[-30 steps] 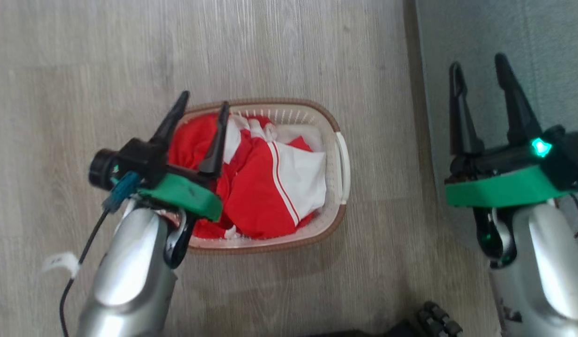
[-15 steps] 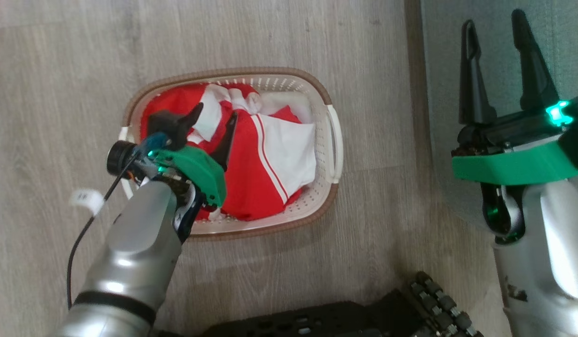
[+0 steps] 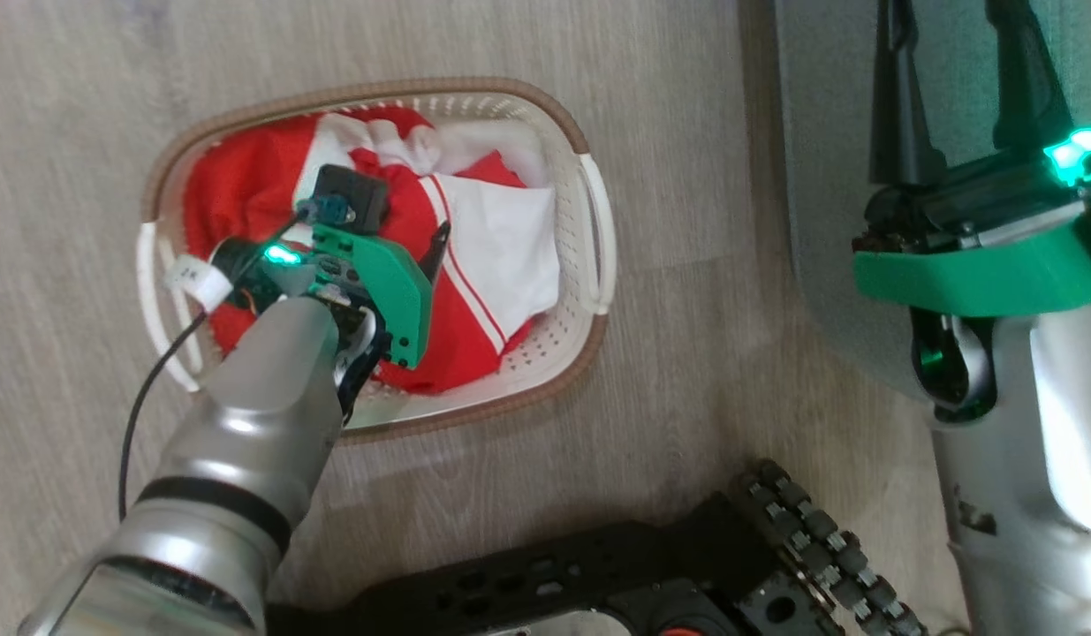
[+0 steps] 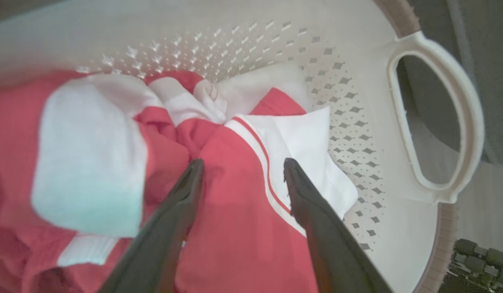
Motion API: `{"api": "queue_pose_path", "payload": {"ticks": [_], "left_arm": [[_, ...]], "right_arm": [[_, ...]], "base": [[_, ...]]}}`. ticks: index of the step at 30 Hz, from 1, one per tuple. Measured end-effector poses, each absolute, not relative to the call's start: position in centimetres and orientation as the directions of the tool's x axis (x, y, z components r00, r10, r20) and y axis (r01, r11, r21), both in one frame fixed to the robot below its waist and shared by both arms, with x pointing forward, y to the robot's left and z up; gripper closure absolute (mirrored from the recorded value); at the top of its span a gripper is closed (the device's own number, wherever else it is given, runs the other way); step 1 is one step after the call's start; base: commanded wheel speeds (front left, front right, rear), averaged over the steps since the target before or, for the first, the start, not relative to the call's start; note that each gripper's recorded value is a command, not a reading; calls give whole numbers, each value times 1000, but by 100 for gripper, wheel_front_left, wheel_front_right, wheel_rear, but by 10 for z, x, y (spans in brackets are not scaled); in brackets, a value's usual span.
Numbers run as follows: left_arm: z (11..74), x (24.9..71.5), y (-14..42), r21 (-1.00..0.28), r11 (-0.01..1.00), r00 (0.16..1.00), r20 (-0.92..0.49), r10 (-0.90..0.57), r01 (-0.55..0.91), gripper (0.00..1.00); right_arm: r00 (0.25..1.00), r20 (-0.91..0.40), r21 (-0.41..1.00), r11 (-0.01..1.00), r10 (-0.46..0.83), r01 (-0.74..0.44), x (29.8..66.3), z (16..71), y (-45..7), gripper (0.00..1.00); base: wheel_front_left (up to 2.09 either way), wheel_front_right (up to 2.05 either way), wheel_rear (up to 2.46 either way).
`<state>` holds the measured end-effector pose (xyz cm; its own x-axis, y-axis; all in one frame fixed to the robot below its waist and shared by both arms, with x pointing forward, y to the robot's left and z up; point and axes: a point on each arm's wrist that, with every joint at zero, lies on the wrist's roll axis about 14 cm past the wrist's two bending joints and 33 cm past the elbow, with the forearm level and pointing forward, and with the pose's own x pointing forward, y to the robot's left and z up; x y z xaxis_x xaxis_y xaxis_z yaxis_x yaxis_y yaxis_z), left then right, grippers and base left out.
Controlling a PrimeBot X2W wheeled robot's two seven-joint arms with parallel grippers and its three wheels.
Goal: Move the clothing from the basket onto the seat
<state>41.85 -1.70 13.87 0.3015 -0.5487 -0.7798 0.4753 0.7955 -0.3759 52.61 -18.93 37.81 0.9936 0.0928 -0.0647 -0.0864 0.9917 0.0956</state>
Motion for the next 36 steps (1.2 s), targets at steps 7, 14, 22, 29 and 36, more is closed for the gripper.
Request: {"api": "queue_pose_path", "payload": {"ticks": [7,14,22,29,36], "left_arm": [[113,413,-29,-399,770,209,-806,-553,498,0],[96,391,-41,-424,725,83,-832,-549,542,0],[79,360,-31,-430,703,-74,-876,-476,567,0],[75,361,-31,-431,701,-84,-878,-472,569,20],[77,363,-26,-432,713,-77,-878,-472,552,100]], "right_arm": [[992,-87,83,993,93,-86,530,364,-191,0],[989,-120,80,994,81,-71,527,350,-195,0],[988,-124,73,994,88,-79,528,347,-194,0],[987,-135,74,994,88,-79,527,342,-194,0],[988,-123,77,994,91,-82,529,346,-192,0]], "base": [[0,0,0],[0,0,0],[0,0,0],[0,0,0],[0,0,0]]}}
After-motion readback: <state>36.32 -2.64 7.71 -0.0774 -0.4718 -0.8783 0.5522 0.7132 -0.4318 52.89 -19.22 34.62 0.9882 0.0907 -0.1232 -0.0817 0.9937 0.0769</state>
